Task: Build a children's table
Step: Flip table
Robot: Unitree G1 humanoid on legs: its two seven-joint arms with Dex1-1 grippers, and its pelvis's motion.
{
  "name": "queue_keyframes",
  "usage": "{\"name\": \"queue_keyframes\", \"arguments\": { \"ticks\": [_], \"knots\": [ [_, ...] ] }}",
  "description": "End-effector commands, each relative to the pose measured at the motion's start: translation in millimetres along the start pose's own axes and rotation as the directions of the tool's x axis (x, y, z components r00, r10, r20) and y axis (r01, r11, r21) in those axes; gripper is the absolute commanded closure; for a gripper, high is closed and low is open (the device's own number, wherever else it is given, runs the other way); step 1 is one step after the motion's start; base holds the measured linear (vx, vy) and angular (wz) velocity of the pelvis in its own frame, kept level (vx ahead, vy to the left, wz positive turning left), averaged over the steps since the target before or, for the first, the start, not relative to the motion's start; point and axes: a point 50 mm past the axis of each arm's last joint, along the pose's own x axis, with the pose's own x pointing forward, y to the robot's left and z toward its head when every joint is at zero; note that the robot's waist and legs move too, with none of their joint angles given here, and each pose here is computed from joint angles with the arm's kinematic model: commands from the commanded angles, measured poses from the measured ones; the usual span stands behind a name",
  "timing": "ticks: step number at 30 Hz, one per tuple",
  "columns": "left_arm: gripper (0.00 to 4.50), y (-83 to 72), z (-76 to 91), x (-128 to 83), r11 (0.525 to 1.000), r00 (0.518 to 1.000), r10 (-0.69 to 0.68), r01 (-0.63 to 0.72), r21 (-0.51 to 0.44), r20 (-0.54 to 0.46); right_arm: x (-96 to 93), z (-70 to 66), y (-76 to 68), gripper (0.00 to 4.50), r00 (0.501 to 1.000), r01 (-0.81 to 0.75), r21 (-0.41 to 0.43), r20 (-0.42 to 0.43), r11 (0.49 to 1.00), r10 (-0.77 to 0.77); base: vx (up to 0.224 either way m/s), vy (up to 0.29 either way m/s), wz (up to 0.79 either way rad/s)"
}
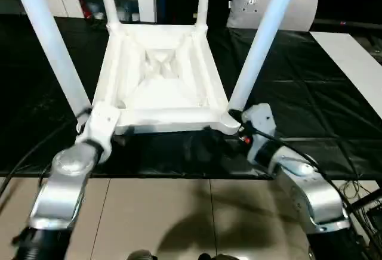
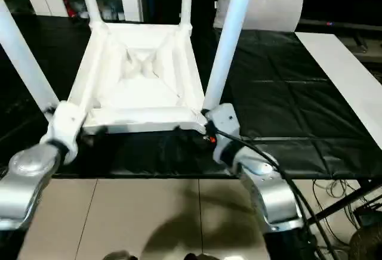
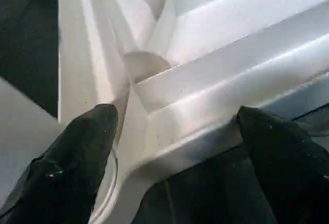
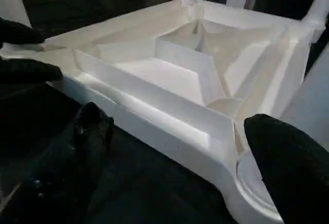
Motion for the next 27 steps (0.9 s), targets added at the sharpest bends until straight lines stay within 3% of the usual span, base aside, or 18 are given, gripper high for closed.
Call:
{"name": "queue_keyframes", "arguments": {
  "ticks": [1, 6, 8, 14, 19, 23, 27],
  "knots": [
    [0.01, 5.9, -0.2, 5.4, 0.999, 0.999, 0.046, -0.045, -0.019, 0.019, 3.5, 7.7, -0.3, 0.0, 1.0, -0.001, -0.028, 0.012, 1.0, 0.002, 0.0, 0.0, 0.0],
    [0.01, 8.1, 6.9, 9.3, 0.995, 0.991, 0.093, -0.088, -0.054, 0.099, 12.3, 20.0, 0.4, 0.0, 0.999, -0.024, -0.046, 0.028, 0.999, 0.026, 0.0, 0.0, 0.0],
    [0.01, -0.4, 8.4, 0.5, 0.984, 0.986, 0.094, -0.07, -0.164, 0.141, 13.1, 25.2, 2.6, 0.0, 0.998, -0.049, -0.044, 0.026, 0.998, 0.05, 0.0, 0.0, 0.0],
    [0.01, -13.8, 0.3, -24.9, 0.96, 0.976, 0.161, -0.12, -0.253, 0.148, 17.1, 27.1, 6.0, 0.0, 0.998, -0.064, -0.031, 0.015, 0.997, 0.065, 0.0, 0.0, 0.0],
    [0.01, -4.3, -18.6, -43.8, 0.888, 0.94, 0.341, -0.313, -0.336, 0.028, 21.4, 25.8, 14.7, 0.0, 0.995, -0.098, -0.014, -0.005, 0.995, 0.098, 0.0, 0.0, 0.0],
    [0.01, 5.5, -16.8, -41.0, 0.849, 0.913, 0.409, -0.372, -0.375, 0.019, 19.5, 21.4, 13.9, 0.0, 0.994, -0.109, 0.007, -0.013, 0.994, 0.109, 0.0, 0.0, 0.0],
    [0.01, 21.9, -8.6, -22.6, 0.876, 0.92, 0.388, -0.349, -0.334, 0.057, 19.8, 11.2, 10.7, 0.0, 0.991, -0.129, 0.031, -0.042, 0.991, 0.13, 0.0, 0.0, 0.0]
  ]
}}
